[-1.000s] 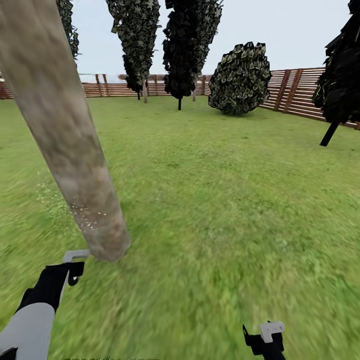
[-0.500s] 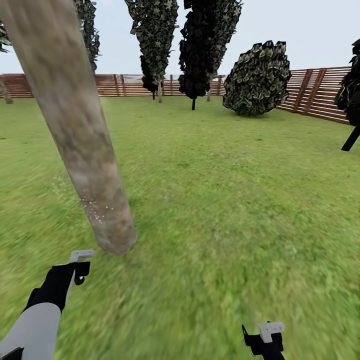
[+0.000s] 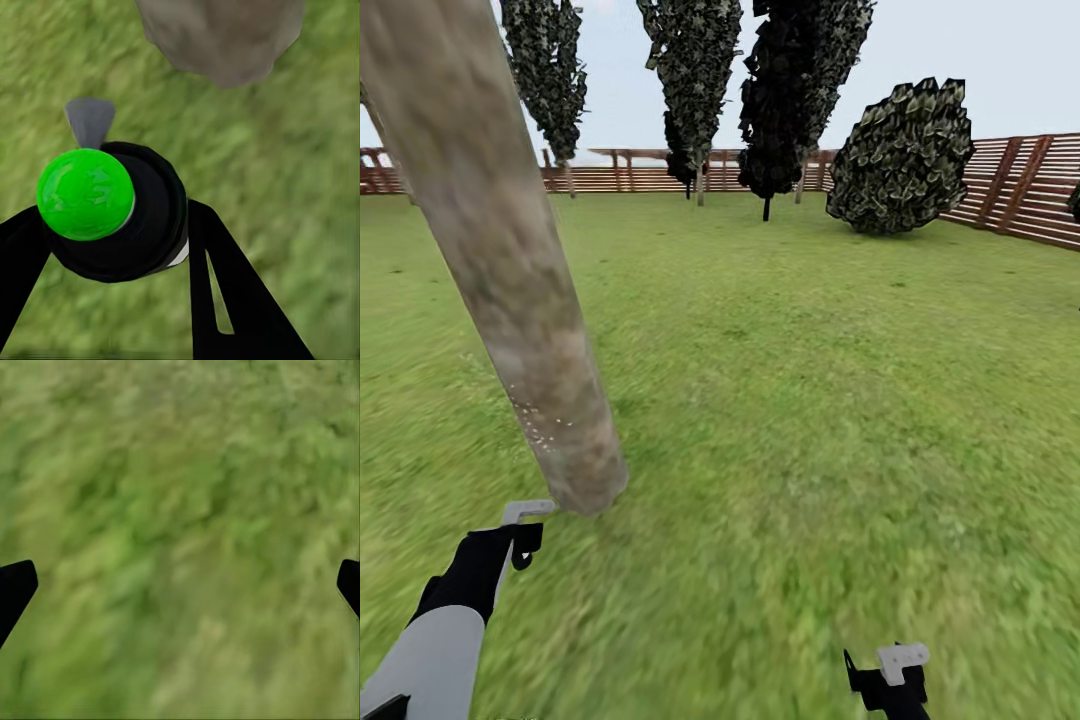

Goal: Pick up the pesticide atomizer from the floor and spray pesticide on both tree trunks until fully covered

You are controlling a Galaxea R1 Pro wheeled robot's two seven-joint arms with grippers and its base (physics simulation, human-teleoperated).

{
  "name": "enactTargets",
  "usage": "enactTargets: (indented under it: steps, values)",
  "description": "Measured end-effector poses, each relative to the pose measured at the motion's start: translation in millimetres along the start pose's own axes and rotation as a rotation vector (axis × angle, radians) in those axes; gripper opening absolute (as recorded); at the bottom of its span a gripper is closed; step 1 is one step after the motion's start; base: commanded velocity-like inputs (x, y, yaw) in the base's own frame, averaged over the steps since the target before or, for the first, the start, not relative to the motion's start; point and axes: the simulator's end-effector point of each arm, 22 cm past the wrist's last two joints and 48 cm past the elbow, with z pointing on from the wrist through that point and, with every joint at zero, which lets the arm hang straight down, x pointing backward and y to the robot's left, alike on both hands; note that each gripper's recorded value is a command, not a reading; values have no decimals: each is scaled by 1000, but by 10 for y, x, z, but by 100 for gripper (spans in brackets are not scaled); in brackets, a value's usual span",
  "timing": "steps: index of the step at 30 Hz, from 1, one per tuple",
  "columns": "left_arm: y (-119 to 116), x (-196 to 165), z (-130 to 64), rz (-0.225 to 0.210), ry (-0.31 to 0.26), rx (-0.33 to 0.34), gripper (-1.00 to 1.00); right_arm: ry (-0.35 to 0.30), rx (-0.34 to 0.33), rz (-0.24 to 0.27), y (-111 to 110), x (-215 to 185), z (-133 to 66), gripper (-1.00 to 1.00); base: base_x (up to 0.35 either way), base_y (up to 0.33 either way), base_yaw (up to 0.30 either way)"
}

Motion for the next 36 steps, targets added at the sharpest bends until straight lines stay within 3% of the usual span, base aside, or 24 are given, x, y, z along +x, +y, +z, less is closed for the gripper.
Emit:
enactTargets:
  steps: [13, 31, 36]
  values:
    - [-32, 3, -1, -1, 0, 4, -100, 0, -2, -1, 4, -1, 0, 100, 153, -243, 266]
    - [-45, 4, -1, -1, 1, 6, -100, -1, -2, -1, 3, -3, 0, 100, 113, -250, 14]
    - [-50, 4, -1, -1, 1, 7, -100, -2, -4, 0, 18, -5, 0, 100, 0, -271, 222]
